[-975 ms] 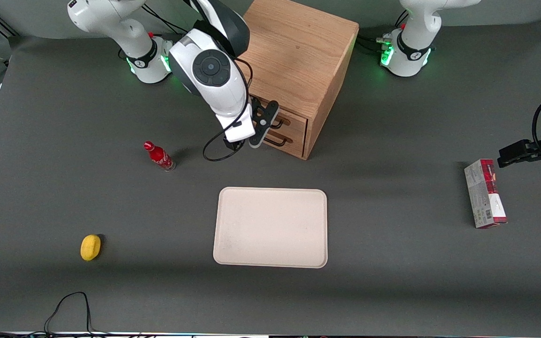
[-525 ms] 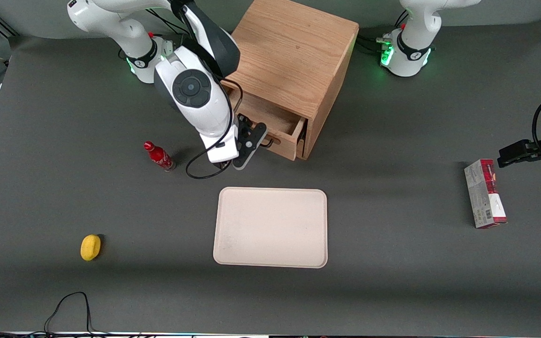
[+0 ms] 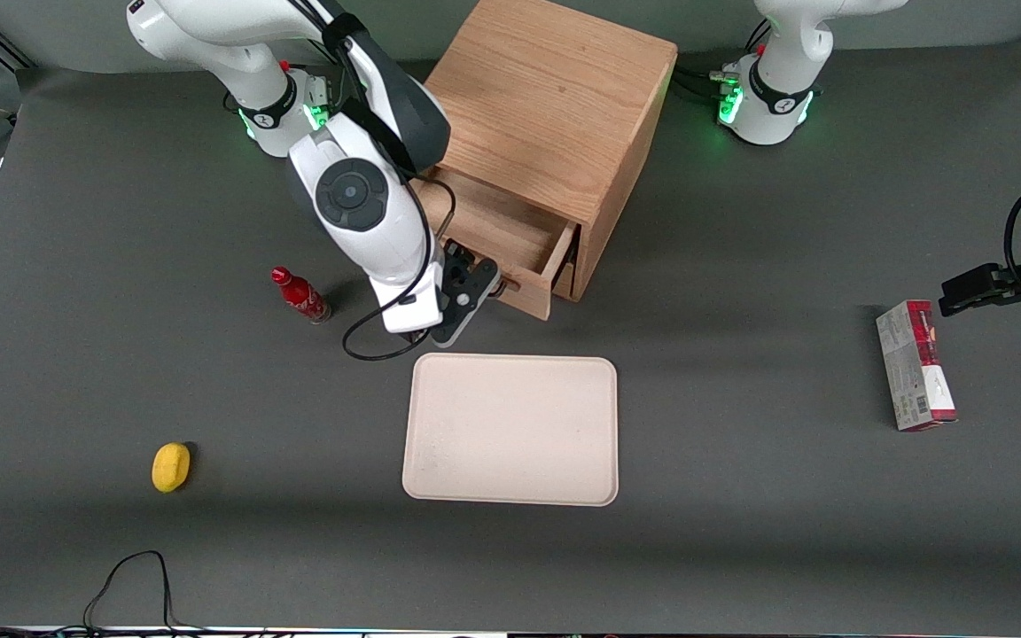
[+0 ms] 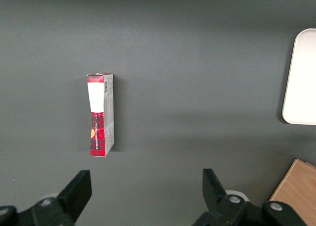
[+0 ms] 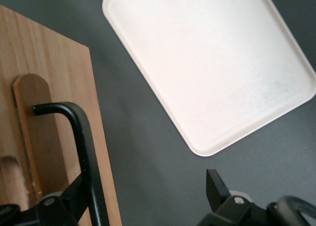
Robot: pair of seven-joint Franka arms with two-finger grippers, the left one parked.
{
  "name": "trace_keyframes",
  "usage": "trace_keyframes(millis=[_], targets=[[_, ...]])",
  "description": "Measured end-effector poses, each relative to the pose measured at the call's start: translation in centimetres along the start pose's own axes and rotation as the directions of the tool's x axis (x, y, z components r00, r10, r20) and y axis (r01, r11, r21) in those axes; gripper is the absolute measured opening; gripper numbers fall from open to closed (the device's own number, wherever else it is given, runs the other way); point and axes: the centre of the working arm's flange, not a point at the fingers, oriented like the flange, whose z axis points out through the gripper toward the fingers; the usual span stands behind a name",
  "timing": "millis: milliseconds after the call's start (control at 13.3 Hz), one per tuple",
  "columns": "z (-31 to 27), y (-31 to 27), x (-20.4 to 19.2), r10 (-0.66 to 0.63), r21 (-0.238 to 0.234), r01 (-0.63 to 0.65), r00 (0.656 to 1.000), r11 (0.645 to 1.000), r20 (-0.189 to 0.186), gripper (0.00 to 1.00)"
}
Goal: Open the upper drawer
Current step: 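Pull the upper drawer out by its handle with the right gripper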
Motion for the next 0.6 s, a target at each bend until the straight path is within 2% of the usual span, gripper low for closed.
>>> trace_keyframes(millis=[225, 600], targets=[[0.1, 2.5, 0.0, 0.017, -0.030, -0.017, 1.000, 0.999, 0.002, 1.00], [0.2, 5.9, -0.1, 0.032, -0.044, -0.032, 0.999, 0.999, -0.006, 1.00]])
